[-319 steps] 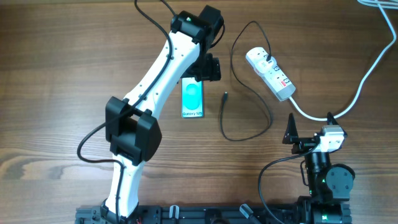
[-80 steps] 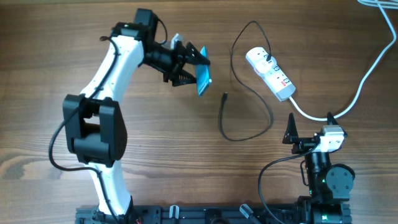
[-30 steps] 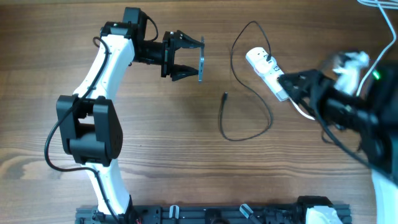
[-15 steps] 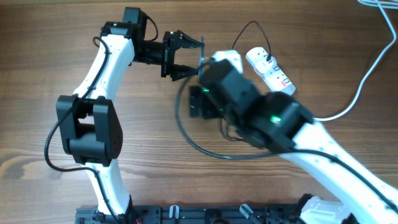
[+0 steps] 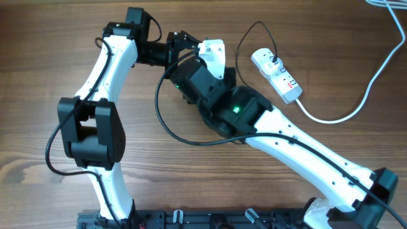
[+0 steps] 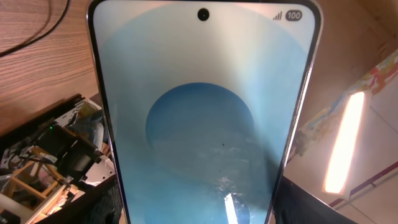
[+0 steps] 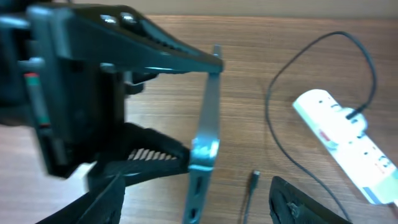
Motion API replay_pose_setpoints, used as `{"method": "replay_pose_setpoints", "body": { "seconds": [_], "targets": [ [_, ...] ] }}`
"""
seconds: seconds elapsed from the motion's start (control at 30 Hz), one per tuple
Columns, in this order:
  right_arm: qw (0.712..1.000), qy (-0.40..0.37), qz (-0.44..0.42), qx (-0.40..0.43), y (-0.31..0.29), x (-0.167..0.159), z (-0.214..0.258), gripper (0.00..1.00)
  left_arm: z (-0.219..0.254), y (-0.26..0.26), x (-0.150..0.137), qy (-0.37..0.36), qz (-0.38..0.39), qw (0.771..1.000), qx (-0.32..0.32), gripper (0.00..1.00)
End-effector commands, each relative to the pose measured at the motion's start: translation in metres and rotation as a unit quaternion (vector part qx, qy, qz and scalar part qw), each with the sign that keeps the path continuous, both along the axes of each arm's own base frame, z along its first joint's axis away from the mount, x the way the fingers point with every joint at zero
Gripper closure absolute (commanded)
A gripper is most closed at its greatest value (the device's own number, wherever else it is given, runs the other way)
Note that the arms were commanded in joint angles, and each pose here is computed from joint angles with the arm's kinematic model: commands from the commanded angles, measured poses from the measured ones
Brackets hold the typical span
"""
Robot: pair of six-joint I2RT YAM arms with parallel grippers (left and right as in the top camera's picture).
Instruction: Plug charger to phone and switch on socket
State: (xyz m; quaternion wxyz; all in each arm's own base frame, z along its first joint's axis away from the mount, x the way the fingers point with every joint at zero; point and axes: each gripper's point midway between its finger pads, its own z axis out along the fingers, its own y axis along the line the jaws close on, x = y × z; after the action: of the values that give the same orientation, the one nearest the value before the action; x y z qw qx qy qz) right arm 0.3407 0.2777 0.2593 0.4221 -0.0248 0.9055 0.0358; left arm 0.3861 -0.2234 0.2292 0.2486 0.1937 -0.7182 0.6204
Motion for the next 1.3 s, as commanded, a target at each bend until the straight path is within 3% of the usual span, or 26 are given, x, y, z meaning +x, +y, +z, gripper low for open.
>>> {"method": "replay_pose_setpoints", "body": {
  "seconds": [0.0,0.07,0.23,0.4,0.53,0.93,1.27],
  "targets": [
    [0.999,-0.034,-0.039,0.006,-0.006,0.010,0.014,0.29,0.027,0.002,-0.003,-0.031,0.000,0.999,-0.018,0.28],
    [0.999,-0.035,-0.039,0.010,-0.004,0.011,0.014,0.36,0.027,0.002,-0.003,-0.031,0.000,0.999,-0.018,0.28],
    [0.998,-0.038,-0.039,0.007,0.001,0.018,0.008,0.37,0.027,0.002,-0.003,-0.031,0.000,0.999,-0.018,0.28],
    [0.998,-0.042,-0.041,0.010,0.002,0.020,0.009,0.53,0.027,0.002,-0.003,-0.031,0.000,0.999,-0.018,0.27],
    [0.998,-0.046,-0.048,0.003,0.000,0.021,0.009,0.55,0.027,0.002,-0.003,-0.032,0.000,0.999,-0.018,0.27],
    [0.997,-0.044,-0.055,0.013,0.001,0.021,0.007,0.72,0.027,0.002,-0.003,-0.031,0.000,0.999,-0.018,0.27],
    [0.998,-0.039,-0.050,0.015,0.002,0.020,0.005,0.78,0.027,0.002,-0.003,-0.031,0.000,0.999,-0.018,0.27]
  ]
}}
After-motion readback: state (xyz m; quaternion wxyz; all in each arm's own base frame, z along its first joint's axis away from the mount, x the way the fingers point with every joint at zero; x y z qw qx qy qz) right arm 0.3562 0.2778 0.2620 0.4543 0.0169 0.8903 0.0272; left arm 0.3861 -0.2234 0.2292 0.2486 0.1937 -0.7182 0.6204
